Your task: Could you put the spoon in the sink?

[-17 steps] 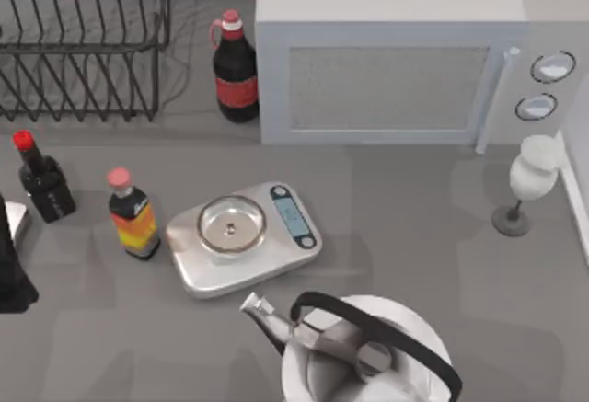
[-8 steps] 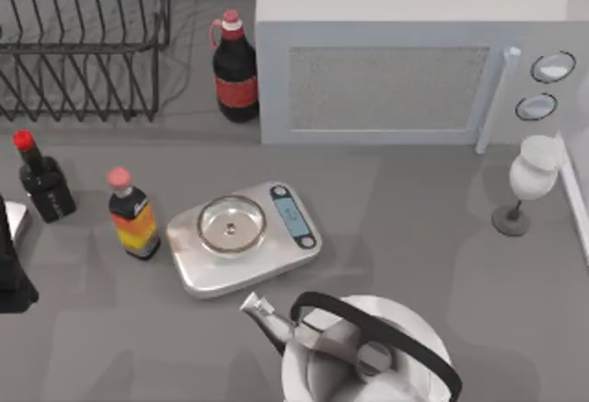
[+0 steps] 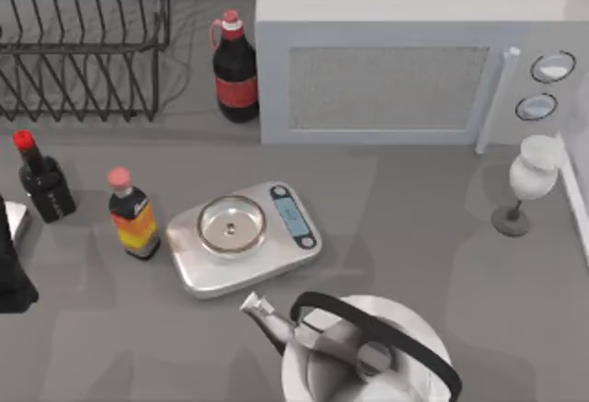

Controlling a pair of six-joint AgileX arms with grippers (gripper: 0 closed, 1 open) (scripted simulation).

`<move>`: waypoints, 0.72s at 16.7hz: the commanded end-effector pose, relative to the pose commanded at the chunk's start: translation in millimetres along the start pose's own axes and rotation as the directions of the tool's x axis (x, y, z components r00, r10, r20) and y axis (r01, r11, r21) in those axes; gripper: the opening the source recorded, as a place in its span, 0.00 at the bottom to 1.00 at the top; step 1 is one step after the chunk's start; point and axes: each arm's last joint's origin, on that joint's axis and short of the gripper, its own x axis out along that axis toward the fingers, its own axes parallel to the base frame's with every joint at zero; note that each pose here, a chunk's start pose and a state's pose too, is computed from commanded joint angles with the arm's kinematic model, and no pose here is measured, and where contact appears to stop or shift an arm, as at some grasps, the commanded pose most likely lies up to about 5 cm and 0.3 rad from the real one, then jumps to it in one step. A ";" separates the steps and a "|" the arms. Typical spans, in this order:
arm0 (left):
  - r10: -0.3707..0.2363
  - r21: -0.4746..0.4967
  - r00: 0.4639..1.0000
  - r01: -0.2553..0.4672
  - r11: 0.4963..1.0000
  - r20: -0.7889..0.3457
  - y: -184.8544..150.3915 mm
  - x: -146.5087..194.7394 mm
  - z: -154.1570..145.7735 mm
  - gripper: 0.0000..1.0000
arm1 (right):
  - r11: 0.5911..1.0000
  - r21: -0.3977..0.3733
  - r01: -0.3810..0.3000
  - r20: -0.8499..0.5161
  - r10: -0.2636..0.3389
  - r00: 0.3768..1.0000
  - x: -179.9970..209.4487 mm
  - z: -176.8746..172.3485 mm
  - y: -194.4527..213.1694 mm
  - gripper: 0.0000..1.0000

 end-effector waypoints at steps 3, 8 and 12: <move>0.000 0.000 1.000 0.000 1.000 0.000 0.0 0.0 0.0 1.00 | 1.000 0.000 0.000 0.000 0.000 1.000 0.0 0.0 0.0 0.45; 0.000 0.000 1.000 0.000 1.000 0.000 0.0 0.0 0.0 1.00 | 1.000 0.000 0.000 0.000 0.000 1.000 0.0 0.0 0.0 0.83; 0.000 0.000 1.000 0.000 1.000 0.000 0.0 0.0 0.0 1.00 | 1.000 0.000 0.000 0.000 0.000 1.000 0.0 0.0 0.0 1.00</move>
